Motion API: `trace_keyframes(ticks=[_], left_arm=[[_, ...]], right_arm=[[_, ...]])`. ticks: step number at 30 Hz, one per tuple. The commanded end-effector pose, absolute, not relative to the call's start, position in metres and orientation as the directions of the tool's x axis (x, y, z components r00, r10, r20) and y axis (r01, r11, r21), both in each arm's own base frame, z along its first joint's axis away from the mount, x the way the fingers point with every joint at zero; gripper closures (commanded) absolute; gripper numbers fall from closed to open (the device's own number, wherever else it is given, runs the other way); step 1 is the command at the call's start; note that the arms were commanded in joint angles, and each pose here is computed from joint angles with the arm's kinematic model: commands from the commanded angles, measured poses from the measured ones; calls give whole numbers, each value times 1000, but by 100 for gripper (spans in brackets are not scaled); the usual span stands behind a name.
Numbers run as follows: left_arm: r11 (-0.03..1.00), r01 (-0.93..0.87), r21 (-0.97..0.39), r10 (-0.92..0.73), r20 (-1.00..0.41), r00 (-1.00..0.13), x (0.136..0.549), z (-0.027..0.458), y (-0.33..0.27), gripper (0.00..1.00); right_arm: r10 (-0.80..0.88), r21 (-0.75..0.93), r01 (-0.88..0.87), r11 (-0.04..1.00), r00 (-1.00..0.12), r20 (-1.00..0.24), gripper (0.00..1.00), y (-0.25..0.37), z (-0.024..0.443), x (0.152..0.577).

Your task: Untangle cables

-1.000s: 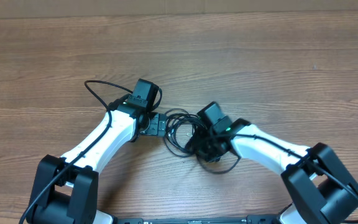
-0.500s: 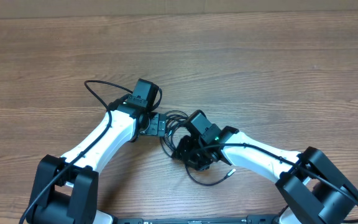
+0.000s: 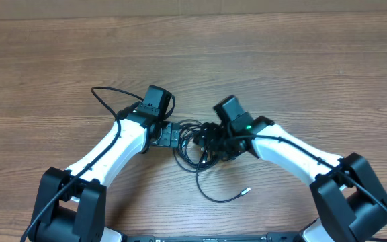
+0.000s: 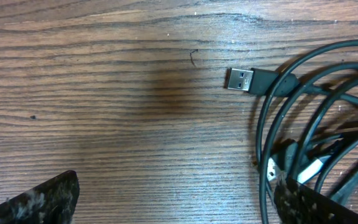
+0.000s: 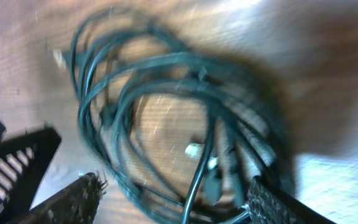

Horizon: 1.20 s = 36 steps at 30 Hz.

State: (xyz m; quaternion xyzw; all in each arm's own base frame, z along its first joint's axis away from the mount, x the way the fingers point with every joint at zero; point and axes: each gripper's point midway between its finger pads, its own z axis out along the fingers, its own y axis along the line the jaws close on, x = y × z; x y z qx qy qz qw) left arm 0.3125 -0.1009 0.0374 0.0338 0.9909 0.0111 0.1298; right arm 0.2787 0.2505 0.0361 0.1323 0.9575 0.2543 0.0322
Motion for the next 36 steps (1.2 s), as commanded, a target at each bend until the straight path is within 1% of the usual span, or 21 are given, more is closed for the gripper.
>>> trace_keyframes(ticks=[1,4,5,8,11,13,14,16,18,20,25,28,32,36], left_arm=[[998,64,28,69,-265,-962,312,40,-102,0],[998,64,27,69,-265,-962,312,40,-103,0],[998,64,27,69,-265,-962,312,40,-103,1],[998,64,27,69,-265,-962,312,40,-103,0],[998,64,27,69,-265,-962,312,40,-103,1],[998,64,25,69,-265,-962,312,40,-103,1],[998,64,25,69,-265,-962,312,40,-103,0],[998,64,25,69,-265,-962,312,40,-103,0],[998,64,25,68,-265,-962,312,40,-103,0],[998,64,25,69,-265,-962,312,40,-103,0],[997,72,-1,69,-260,-963,311,40,-108,1],[993,98,-58,81,-250,-965,309,40,-118,0],[960,221,-170,176,-246,-953,304,42,-142,0],[925,284,-254,223,-245,-944,298,45,-158,1]], right_arm=[[275,471,209,857,-958,-76,24,230,37,300],[305,467,238,851,-950,-72,26,220,36,306],[309,466,242,851,-948,-71,29,219,35,306],[312,458,248,854,-948,-68,34,217,34,305],[316,415,257,873,-945,-81,48,211,30,303],[318,390,264,882,-945,-81,60,208,26,299],[319,386,266,883,-945,-78,65,207,25,297],[322,384,273,882,-944,-70,78,210,24,294],[340,385,293,875,-939,-59,84,212,24,292],[355,386,309,869,-934,-50,87,214,24,290],[356,387,314,867,-933,-42,87,224,24,284],[344,378,298,876,-937,-57,87,227,23,282],[346,377,300,876,-937,-59,85,227,23,282],[361,374,310,874,-930,-74,84,223,24,287]])
